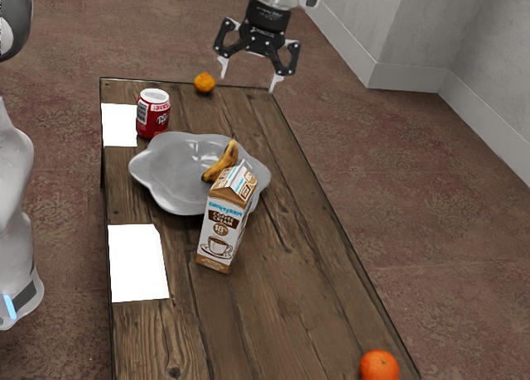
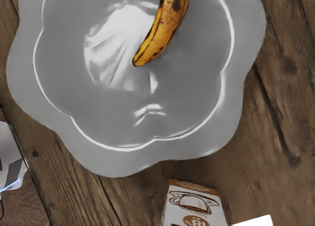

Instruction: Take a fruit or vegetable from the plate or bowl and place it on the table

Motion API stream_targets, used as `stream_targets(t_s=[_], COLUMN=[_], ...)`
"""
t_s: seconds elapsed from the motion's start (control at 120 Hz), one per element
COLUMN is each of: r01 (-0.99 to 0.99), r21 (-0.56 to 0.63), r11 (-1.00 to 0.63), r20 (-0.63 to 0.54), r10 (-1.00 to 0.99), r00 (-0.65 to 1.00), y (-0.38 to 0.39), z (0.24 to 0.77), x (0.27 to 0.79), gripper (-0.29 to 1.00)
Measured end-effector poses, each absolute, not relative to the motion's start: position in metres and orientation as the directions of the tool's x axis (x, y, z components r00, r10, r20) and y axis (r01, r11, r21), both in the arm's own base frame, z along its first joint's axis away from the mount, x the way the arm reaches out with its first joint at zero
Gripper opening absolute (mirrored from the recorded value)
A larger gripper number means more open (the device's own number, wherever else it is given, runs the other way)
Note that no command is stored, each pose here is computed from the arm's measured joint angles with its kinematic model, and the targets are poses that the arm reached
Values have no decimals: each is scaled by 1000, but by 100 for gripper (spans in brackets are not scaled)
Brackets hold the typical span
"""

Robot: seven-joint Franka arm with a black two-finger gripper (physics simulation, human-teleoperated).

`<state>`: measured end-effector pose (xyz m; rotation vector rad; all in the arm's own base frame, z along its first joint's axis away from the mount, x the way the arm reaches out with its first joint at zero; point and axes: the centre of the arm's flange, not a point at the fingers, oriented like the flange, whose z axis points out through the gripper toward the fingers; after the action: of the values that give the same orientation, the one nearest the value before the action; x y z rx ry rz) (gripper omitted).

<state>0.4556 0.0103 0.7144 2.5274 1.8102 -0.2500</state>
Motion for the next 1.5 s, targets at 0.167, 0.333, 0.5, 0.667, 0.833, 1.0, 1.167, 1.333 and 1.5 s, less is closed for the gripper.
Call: stream_targets(t_s=[0.167, 0.333, 0.5, 0.667, 0.833, 1.0, 1.167, 1.333, 1.5], r01=[999, 994, 997, 946, 805, 695, 606, 494, 427], r21=[-19, 21, 55, 29, 50, 92, 130, 147, 165], r11=[-35, 104, -50, -322, -591, -713, -785, -857, -889], r20=[-86, -83, -54, -66, -89, -131, -84, -30, 9], r10=[996, 991, 997, 944, 801, 683, 600, 495, 435], r00=[33, -102, 53, 323, 593, 719, 795, 868, 901], y=[10, 5, 32, 77, 64, 69, 96, 103, 117], z=[721, 730, 734, 705, 622, 540, 519, 507, 499], x=[468, 468, 466, 420, 379, 402, 434, 451, 445], gripper=[70, 70, 70, 70, 70, 70, 70, 70, 70])
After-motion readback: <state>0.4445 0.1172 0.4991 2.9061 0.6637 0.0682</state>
